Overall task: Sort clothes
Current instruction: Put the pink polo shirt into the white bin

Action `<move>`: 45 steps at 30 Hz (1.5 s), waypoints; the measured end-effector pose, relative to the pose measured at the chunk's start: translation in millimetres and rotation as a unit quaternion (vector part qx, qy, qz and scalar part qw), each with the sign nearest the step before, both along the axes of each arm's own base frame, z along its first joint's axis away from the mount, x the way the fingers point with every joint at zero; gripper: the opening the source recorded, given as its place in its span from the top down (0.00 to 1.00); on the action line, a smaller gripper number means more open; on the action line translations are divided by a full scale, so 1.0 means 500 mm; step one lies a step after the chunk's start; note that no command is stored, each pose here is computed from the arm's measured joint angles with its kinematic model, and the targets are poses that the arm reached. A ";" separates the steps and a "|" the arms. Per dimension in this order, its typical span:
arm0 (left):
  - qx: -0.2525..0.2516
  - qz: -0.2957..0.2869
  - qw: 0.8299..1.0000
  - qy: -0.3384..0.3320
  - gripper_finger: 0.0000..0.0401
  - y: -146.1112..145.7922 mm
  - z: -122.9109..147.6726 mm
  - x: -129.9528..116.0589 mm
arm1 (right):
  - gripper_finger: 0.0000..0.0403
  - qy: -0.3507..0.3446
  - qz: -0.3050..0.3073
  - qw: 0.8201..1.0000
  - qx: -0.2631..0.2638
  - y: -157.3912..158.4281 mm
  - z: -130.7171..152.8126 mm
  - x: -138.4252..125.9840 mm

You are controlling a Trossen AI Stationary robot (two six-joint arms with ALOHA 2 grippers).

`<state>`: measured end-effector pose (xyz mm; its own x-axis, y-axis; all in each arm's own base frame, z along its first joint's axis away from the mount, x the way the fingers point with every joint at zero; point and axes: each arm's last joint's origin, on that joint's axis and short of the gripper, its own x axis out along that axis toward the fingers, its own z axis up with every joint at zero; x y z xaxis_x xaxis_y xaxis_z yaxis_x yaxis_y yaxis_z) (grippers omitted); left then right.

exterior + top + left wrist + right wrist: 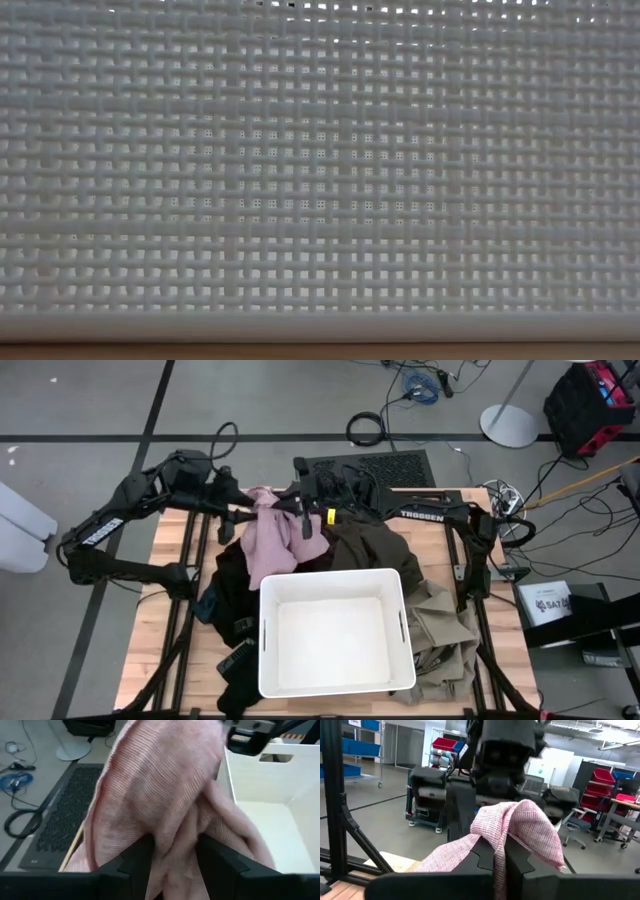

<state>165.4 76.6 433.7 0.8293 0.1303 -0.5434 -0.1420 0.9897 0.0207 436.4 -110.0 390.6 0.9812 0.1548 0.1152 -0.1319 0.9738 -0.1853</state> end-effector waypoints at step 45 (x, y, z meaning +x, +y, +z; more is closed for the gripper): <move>0.180 -0.050 0.944 -0.272 0.67 0.047 -0.123 0.096 | 1.00 0.191 -0.159 0.968 0.013 -0.007 0.131 -0.087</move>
